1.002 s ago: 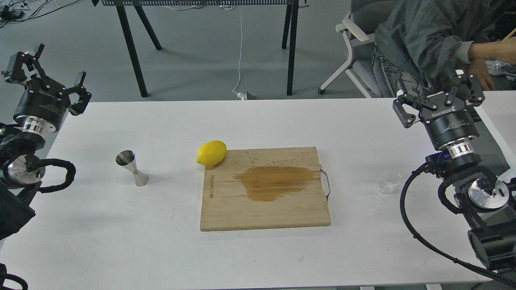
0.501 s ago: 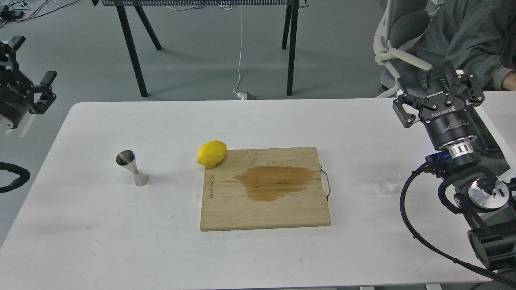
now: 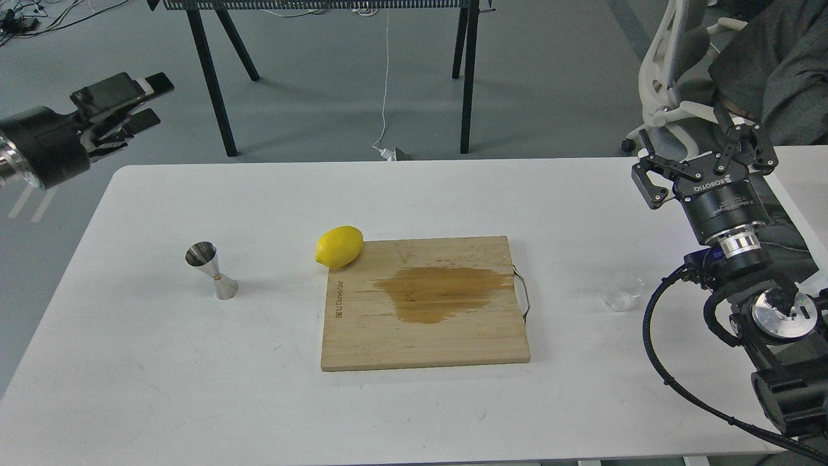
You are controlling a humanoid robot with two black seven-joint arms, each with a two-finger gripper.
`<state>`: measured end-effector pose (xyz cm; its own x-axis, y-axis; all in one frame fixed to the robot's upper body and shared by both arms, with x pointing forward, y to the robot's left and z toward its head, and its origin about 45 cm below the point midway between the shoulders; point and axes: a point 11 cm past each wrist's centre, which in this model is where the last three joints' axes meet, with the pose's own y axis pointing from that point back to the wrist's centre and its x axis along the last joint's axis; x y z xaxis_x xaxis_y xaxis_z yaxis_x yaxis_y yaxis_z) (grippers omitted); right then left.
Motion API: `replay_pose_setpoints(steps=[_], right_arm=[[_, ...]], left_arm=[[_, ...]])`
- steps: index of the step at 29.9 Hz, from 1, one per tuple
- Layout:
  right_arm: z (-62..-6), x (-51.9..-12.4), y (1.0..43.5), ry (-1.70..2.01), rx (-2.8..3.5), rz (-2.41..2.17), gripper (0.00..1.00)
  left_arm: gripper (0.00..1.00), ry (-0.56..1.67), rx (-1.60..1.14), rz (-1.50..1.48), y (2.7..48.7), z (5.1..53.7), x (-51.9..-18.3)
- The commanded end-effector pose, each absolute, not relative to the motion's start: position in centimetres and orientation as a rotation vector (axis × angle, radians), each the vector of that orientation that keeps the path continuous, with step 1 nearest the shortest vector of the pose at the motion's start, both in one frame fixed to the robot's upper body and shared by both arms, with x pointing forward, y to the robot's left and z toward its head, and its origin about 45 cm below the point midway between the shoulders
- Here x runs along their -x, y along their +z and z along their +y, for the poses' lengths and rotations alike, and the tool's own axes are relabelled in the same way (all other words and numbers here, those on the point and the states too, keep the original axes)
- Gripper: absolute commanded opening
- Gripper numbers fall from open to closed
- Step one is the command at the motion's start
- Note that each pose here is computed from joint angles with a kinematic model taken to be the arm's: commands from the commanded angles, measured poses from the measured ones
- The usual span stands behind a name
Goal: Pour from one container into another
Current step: 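Reach the left gripper down toward the metal jigger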
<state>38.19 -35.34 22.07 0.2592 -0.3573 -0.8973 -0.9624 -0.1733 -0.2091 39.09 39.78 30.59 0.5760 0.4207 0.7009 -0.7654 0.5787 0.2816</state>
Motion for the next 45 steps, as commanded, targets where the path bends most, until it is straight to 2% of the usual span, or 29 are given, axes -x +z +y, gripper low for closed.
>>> replay_pose_setpoints(steps=[1,12,19,31,45], right_arm=[[-35.3,-38.1,22.0,0.912,1.694,1.228,0.99],[-35.3,-38.1,21.9,0.915,1.693,1.231,0.99],[-35.4,-38.1,21.5,0.921,1.692,1.241,0.99],[-35.2,-38.0,21.4,0.928,1.697,1.239,0.99],[-35.2,-37.9,21.2,0.932,1.696,1.243,0.99]], left_arm=[[1.00,0.650,-0.763,-0.638,27.1,39.9,-37.6],[1.00,0.786,-0.866,-0.792,23.7,43.3,-34.3],[1.00,0.815,-0.810,-0.842,21.9,41.5,-32.1],[1.00,0.868,-0.849,-0.788,17.3,42.4,-28.5],[1.00,0.858,-0.814,-0.700,13.1,39.6,-27.6]])
